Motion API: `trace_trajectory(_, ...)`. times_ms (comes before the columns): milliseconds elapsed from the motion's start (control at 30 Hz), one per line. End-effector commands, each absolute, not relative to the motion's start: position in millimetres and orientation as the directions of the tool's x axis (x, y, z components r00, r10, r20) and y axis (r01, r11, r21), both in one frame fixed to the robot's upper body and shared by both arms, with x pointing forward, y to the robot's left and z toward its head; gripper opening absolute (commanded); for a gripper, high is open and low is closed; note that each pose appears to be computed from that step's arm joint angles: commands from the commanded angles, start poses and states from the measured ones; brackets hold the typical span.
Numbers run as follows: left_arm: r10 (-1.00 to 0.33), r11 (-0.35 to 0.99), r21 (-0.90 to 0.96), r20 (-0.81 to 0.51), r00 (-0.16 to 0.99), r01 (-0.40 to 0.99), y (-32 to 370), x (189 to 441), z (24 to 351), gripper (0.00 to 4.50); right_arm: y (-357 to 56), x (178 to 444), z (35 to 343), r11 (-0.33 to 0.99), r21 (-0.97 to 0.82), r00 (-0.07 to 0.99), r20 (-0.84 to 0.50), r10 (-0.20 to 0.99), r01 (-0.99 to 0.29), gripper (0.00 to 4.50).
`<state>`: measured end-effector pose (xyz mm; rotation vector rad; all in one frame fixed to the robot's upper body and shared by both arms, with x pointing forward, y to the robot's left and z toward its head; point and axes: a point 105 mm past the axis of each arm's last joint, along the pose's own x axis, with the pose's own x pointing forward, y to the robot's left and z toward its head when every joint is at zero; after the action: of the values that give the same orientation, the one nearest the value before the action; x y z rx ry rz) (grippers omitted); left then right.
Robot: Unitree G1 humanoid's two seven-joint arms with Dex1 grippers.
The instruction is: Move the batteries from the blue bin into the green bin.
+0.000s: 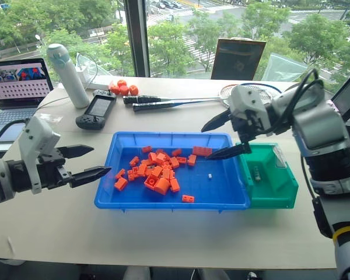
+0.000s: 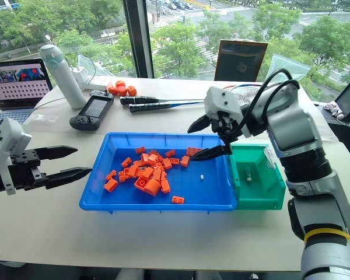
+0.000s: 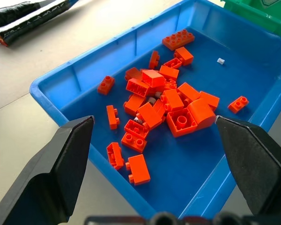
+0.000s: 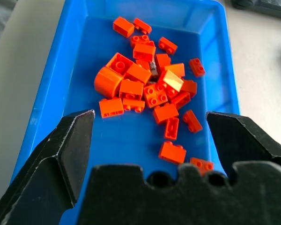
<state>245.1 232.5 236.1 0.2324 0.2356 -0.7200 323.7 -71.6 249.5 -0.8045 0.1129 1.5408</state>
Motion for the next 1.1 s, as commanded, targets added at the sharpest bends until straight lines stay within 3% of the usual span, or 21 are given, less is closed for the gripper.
trace_trajectory(33, -0.520, 0.774, 0.279, -0.232, 0.822, 0.568, 241, 248, 247, 4.50, -23, 328, 228, -0.183, -0.407, 0.040, -0.483, 0.875, -0.895, 4.44)
trace_trajectory(100, -0.467, 0.785, 0.341, -0.223, 0.856, 0.517, 243, 250, 245, 4.50, -7, 324, 214, -0.216, -0.377, -0.009, -0.480, 0.877, -0.901, 4.44)
trace_trajectory(233, -0.531, 0.768, 0.242, -0.276, 0.801, 0.593, 236, 238, 236, 4.50, 10, 323, 193, -0.251, -0.349, -0.040, -0.513, 0.858, -0.903, 4.44)
trace_trajectory(400, -0.523, 0.777, 0.221, -0.294, 0.800, 0.589, 237, 233, 235, 4.50, 22, 334, 180, -0.196, -0.310, -0.006, -0.520, 0.854, -0.930, 4.44)
trace_trajectory(667, -0.539, 0.769, 0.211, -0.296, 0.789, 0.604, 232, 233, 236, 4.50, 22, 326, 153, -0.276, -0.299, -0.041, -0.606, 0.795, -0.913, 4.44)
trace_trajectory(833, -0.551, 0.759, 0.210, -0.296, 0.780, 0.616, 228, 236, 235, 4.50, 23, 344, 141, -0.234, -0.390, 0.078, -0.638, 0.766, -0.890, 4.44)
trace_trajectory(933, -0.558, 0.755, 0.208, -0.294, 0.776, 0.622, 227, 237, 235, 4.50, 20, 347, 136, -0.243, -0.398, 0.087, -0.653, 0.752, -0.884, 4.44)
trace_trajectory(1100, -0.565, 0.750, 0.207, -0.291, 0.772, 0.628, 225, 237, 235, 4.50, 15, 351, 136, -0.236, -0.412, 0.105, -0.653, 0.750, -0.880, 3.04)
